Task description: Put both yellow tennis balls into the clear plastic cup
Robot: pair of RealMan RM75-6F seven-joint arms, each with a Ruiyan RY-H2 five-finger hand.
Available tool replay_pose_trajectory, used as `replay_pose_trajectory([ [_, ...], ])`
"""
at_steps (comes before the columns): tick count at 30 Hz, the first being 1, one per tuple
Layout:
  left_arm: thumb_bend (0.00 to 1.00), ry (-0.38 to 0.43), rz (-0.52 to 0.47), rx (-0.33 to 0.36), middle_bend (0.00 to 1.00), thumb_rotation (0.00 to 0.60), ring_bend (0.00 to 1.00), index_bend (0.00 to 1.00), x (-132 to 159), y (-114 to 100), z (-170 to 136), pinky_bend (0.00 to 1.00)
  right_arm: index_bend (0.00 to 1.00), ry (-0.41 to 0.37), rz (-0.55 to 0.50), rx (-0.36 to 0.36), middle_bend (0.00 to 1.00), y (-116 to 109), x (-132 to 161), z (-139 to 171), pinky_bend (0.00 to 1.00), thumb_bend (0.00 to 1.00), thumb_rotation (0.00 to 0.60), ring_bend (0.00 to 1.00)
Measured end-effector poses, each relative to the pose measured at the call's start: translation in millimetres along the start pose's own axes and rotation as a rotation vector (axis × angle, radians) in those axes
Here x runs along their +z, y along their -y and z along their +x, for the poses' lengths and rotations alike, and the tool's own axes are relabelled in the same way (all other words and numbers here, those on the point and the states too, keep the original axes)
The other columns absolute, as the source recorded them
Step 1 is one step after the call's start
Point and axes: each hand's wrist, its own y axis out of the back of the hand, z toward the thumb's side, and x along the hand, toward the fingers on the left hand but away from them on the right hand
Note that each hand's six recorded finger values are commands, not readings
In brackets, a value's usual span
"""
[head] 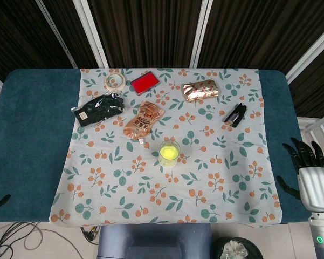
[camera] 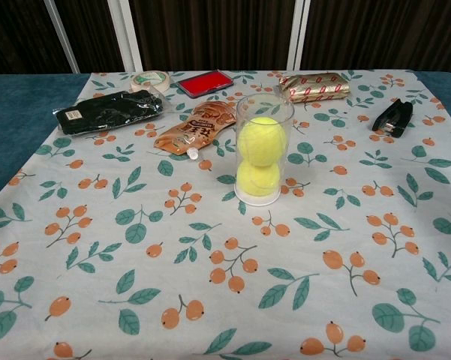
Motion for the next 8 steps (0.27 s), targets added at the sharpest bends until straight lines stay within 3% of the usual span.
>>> replay_pose_trajectory([
  [8, 0.04, 0.016, 0.007, 0.000, 0.00, 0.600, 0.00, 0.07, 4, 2, -1, 0.11, 0.17, 0.010, 0.011, 0.051, 0.10, 18, -8, 31, 0.00, 0.32, 0.600, 0.10],
])
